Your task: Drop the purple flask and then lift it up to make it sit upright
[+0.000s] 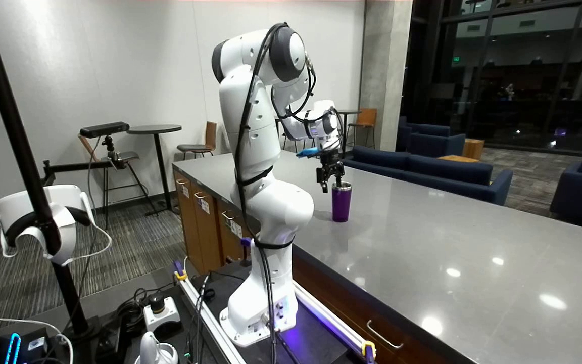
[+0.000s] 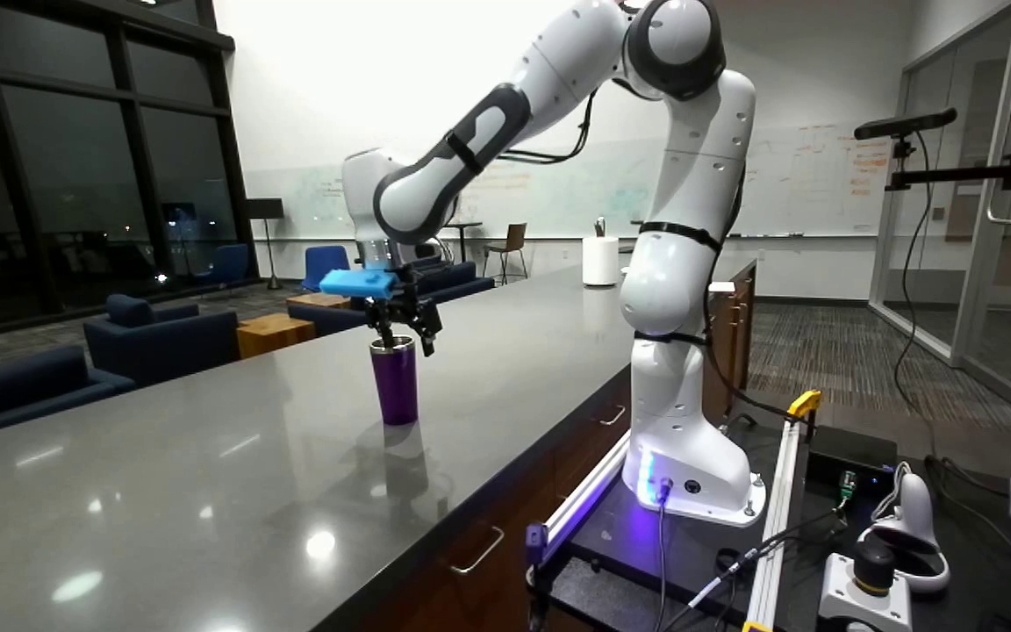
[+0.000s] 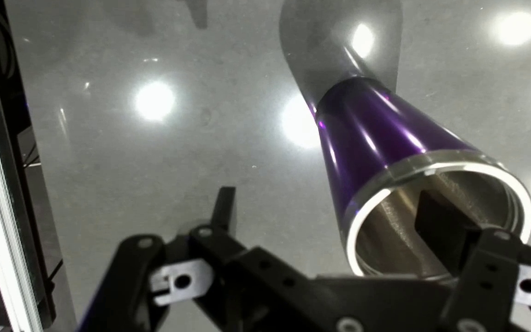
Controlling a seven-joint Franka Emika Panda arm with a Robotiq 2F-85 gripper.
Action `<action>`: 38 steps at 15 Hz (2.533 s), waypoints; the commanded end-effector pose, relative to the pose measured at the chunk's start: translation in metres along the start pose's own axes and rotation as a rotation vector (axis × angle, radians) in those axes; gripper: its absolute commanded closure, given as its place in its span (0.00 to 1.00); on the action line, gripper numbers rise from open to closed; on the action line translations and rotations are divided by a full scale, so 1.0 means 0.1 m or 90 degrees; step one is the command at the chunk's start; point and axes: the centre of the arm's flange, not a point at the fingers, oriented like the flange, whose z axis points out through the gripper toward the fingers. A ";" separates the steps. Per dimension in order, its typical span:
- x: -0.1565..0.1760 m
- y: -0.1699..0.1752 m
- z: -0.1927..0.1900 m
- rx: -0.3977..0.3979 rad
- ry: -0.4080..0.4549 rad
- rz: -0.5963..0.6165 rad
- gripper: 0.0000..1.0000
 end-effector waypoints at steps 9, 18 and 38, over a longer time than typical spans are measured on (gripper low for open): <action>-0.47 -0.16 -0.13 -0.060 0.049 -0.126 0.00; -0.79 -0.25 -0.27 -0.025 -0.063 -0.296 0.00; -0.73 -0.56 0.26 -0.080 0.014 -0.077 0.00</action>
